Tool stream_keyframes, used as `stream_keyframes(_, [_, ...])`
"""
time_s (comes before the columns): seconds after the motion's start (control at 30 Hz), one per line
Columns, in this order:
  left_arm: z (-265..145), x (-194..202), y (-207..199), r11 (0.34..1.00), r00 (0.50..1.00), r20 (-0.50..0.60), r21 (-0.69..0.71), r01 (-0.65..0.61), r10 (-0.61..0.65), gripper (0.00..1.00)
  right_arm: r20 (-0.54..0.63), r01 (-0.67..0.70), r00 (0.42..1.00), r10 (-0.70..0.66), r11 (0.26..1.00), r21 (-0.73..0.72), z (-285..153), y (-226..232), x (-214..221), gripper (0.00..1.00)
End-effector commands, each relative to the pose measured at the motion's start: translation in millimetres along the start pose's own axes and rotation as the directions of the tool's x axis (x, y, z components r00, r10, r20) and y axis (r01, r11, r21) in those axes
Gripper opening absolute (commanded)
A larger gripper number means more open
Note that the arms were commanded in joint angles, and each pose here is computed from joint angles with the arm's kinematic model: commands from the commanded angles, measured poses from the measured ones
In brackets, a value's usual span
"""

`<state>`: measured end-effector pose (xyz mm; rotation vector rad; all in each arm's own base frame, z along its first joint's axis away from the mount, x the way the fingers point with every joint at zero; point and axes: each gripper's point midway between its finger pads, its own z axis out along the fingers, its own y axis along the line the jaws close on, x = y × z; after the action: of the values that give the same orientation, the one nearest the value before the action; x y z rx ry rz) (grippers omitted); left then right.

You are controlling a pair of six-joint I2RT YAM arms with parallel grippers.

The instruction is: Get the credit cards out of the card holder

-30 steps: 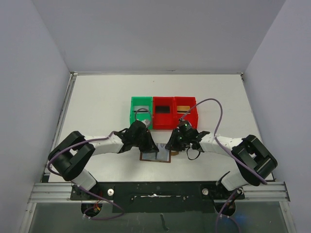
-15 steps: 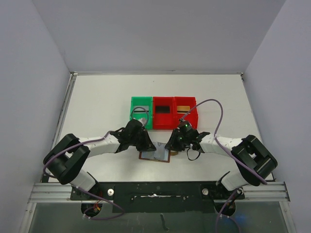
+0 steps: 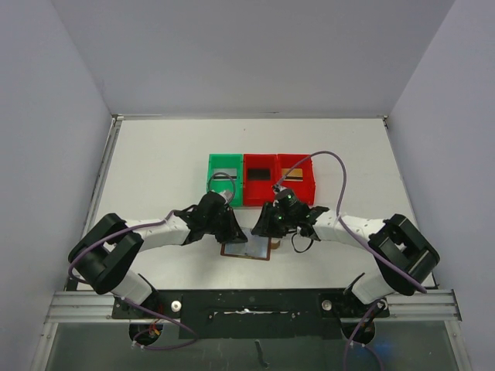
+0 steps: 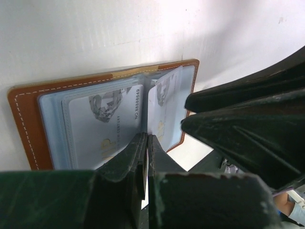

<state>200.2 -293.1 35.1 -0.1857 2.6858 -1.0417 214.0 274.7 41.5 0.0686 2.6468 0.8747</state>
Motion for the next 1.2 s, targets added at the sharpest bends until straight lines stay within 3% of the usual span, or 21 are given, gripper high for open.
stream_keyframes(0.0, [-5, -8, -18, 0.997, 0.999, 0.028, 0.074, -0.026, 0.024, 0.00, -0.009, 0.031, 0.999, -0.031, 0.999, -0.038, 10, 19, -1, 0.31])
stream_keyframes(0.17, [-9, -9, -17, 0.997, 0.999, 0.046, 0.070, -0.027, 0.024, 0.00, -0.014, -0.010, 1.000, 0.012, 0.996, 0.091, 13, -10, 6, 0.30])
stream_keyframes(0.67, [-18, -14, -7, 0.999, 0.997, 0.068, 0.020, -0.031, 0.029, 0.00, -0.038, -0.025, 0.999, 0.029, 0.993, 0.114, 18, -25, 15, 0.29])
stream_keyframes(0.97, [-19, -16, -6, 0.998, 0.998, 0.061, 0.061, -0.016, 0.012, 0.00, -0.037, -0.014, 0.999, 0.017, 0.996, 0.084, 18, -18, 11, 0.29])
stream_keyframes(1.17, [-15, -12, -22, 0.985, 0.999, 0.034, 0.170, 0.012, -0.018, 0.15, -0.044, -0.017, 0.999, 0.021, 0.996, 0.086, 20, -20, 13, 0.29])
